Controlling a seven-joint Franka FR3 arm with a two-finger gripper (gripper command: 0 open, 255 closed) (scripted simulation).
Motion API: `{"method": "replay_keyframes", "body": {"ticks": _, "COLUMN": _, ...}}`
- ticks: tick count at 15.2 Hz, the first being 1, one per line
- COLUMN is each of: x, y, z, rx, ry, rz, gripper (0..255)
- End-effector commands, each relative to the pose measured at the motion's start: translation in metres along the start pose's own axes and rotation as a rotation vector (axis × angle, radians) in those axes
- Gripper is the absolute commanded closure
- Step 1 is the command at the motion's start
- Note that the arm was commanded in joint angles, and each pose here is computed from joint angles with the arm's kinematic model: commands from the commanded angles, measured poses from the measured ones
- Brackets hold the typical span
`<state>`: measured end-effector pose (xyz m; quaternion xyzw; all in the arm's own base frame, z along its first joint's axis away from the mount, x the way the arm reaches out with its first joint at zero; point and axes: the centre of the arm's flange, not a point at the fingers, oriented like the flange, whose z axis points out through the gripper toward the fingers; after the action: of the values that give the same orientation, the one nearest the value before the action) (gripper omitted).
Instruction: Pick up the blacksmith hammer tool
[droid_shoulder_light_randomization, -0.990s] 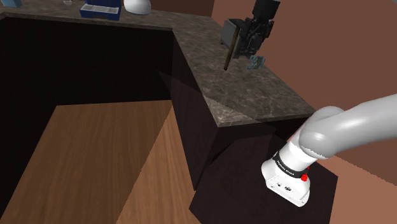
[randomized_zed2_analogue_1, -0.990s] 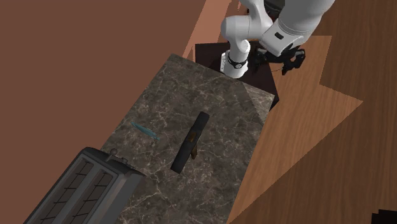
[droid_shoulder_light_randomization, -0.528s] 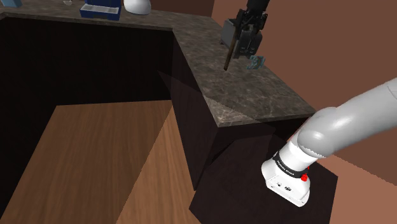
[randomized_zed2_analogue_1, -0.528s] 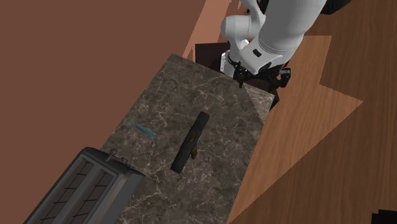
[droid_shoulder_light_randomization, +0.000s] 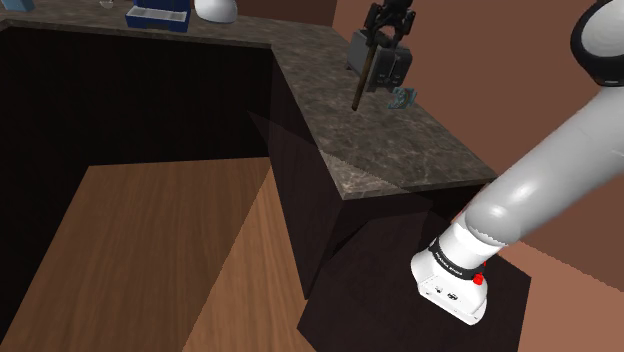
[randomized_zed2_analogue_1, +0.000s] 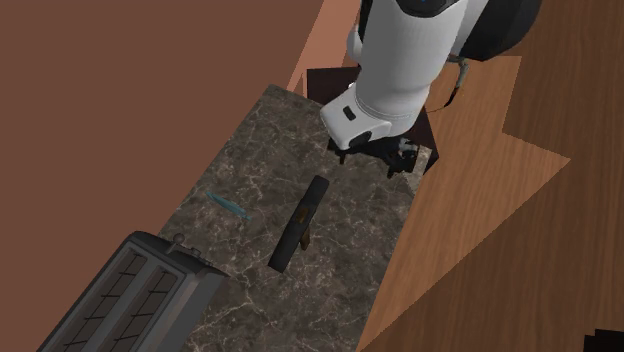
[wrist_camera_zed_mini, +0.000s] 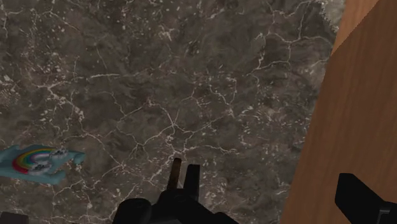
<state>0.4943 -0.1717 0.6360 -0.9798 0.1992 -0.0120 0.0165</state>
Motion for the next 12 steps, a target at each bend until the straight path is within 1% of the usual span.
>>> {"method": "replay_keyframes", "body": {"ticks": 1, "x": 0.021, "y": 0.014, "z": -0.006, "rx": -0.001, "ry": 0.010, "rz": 0.029, "gripper": 0}}
{"method": "replay_keyframes", "body": {"ticks": 9, "x": 0.099, "y": 0.075, "z": -0.020, "rx": -0.003, "ry": 0.045, "rz": 0.142, "gripper": 0}}
{"method": "replay_keyframes", "body": {"ticks": 10, "x": 0.101, "y": 0.077, "z": -0.021, "rx": -0.003, "ry": 0.046, "rz": 0.145, "gripper": 0}}
{"method": "replay_keyframes", "body": {"ticks": 12, "x": 0.101, "y": 0.077, "z": -0.010, "rx": -0.003, "ry": 0.046, "rz": 0.145, "gripper": 0}}
